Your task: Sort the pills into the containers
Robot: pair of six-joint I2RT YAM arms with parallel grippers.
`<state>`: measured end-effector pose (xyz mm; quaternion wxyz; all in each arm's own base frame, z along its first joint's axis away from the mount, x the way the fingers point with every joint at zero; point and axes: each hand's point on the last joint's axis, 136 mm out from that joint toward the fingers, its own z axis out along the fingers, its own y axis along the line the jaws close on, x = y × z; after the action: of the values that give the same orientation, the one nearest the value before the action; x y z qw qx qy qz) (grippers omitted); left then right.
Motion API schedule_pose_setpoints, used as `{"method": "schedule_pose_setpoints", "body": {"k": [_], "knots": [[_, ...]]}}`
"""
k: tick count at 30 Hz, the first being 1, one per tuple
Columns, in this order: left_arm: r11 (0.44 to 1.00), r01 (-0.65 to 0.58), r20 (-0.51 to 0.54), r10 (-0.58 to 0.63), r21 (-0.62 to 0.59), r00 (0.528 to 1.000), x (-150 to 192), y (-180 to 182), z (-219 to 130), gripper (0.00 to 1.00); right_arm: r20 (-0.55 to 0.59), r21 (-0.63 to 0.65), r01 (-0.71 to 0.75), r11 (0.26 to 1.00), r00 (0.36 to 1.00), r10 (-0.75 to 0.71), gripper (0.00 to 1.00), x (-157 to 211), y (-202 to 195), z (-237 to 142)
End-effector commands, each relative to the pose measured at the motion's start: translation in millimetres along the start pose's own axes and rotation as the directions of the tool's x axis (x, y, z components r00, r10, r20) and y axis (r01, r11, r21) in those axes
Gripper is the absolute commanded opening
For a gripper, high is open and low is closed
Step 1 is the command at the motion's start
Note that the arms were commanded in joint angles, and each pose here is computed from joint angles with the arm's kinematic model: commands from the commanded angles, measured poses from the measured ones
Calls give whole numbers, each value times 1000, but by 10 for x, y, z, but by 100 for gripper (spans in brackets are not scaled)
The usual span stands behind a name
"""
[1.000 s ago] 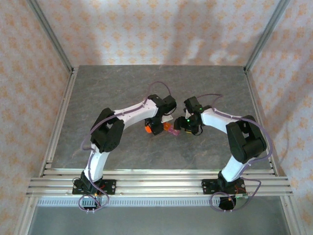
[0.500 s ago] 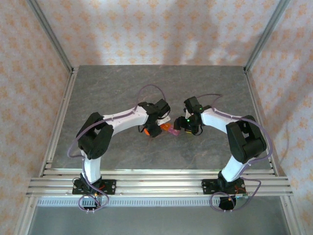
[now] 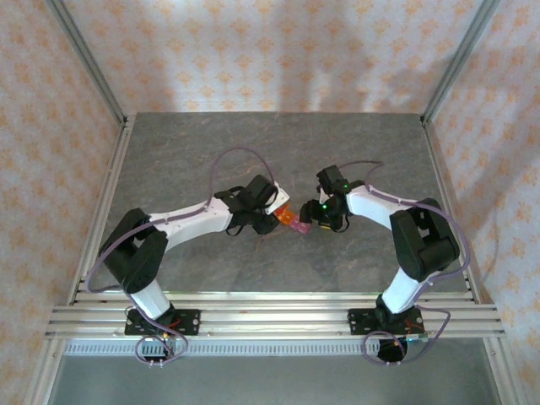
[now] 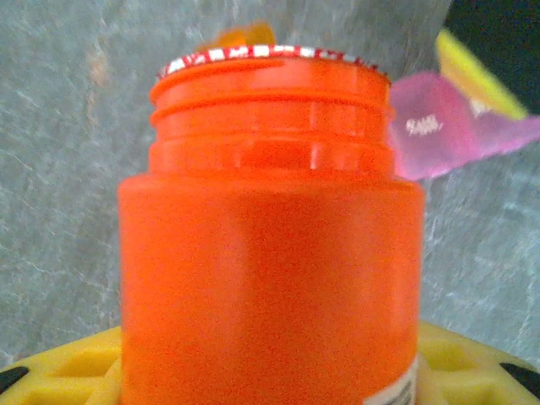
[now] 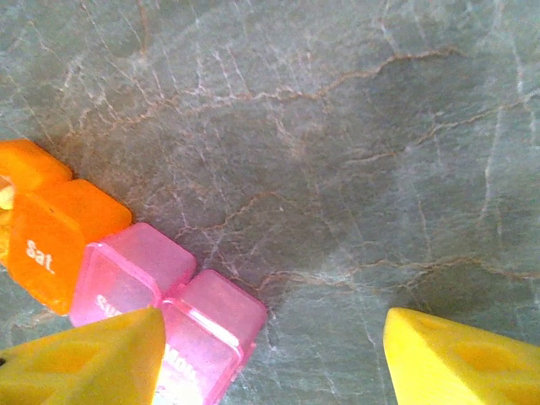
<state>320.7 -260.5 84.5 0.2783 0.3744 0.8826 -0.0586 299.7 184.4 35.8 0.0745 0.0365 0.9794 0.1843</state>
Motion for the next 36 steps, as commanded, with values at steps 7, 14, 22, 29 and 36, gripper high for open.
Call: {"method": "schedule_pose_setpoints", "body": {"k": [7, 14, 22, 29, 36], "knots": [[996, 90, 378, -87, 10, 922, -611, 147, -496, 0, 114, 65, -14, 998, 993, 6, 70, -185, 91, -629], [993, 112, 515, -82, -26, 853, -805, 246, -834, 0, 188, 82, -30, 996, 982, 14, 70, -299, 149, -976], [1000, 31, 628, -26, 3, 777, -972, 142, -1114, 0, 293, -38, -33, 999, 955, 43, 71, -395, 403, -1443], [997, -3, 730, -58, 81, 681, -1268, 194, -1410, 0, 401, -236, 52, 970, 915, 48, 74, -504, 661, -1955], [962, -59, 793, -184, 267, 581, -1590, 315, -1537, 0, 479, -383, 301, 873, 873, -90, 81, -527, 1137, -2363]]}}
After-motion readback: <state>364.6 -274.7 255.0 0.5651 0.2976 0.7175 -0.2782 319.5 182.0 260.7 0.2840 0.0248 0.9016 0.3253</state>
